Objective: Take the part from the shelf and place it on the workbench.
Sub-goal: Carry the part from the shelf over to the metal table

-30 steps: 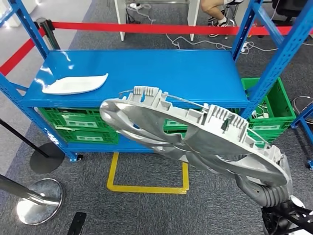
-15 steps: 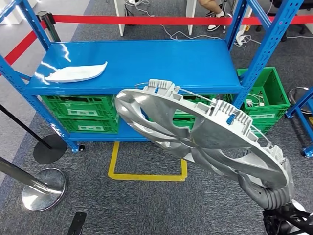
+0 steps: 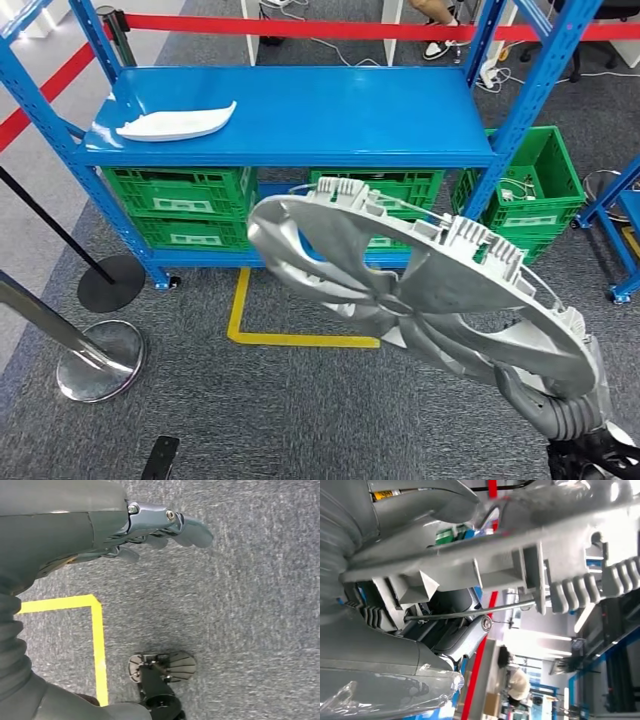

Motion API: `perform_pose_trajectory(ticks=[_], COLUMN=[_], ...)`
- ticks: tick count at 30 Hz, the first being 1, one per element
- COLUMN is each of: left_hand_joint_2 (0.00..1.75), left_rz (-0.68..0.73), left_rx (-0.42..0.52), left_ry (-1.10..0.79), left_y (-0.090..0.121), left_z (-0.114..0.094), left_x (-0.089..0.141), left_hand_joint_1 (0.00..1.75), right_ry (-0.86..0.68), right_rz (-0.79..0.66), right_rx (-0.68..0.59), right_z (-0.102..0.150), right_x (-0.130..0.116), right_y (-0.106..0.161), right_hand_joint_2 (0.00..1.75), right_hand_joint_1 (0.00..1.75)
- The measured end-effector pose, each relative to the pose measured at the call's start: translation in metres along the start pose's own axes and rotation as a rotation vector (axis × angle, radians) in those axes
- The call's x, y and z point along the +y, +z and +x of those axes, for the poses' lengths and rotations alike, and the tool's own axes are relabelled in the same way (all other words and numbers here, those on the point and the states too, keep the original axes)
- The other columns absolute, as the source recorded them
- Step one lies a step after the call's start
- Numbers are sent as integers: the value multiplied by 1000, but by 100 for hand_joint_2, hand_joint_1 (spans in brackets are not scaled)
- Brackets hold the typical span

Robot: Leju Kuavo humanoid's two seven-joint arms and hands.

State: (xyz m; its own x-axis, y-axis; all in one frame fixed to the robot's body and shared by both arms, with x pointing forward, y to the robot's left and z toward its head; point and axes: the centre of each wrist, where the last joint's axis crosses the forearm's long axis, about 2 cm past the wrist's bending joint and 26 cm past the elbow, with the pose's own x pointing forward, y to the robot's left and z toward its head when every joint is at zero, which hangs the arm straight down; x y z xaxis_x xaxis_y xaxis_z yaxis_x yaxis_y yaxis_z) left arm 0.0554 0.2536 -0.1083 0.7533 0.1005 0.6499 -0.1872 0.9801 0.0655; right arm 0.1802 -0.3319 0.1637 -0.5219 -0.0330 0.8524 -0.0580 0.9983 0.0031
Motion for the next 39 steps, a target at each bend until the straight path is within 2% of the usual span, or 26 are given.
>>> perform_pose_trajectory(ticks=[7,16,39], left_hand_joint_2=[175,175,175], left_rz=[1,0,-12], left_rx=[27,16,10], left_ry=[-22,-19,7], left_y=[3,-2,0], left_z=[-4,3,2], left_x=[1,0,-5], left_hand_joint_1=[0,0,0], right_ry=[22,53,141], right_rz=[-13,-38,-46], right_rx=[-3,-15,-43], right_z=[5,8,17], right_x=[-9,-20,-30], right_y=[2,2,10], right_hand_joint_2=[175,175,175], right_hand_joint_1=[175,175,175])
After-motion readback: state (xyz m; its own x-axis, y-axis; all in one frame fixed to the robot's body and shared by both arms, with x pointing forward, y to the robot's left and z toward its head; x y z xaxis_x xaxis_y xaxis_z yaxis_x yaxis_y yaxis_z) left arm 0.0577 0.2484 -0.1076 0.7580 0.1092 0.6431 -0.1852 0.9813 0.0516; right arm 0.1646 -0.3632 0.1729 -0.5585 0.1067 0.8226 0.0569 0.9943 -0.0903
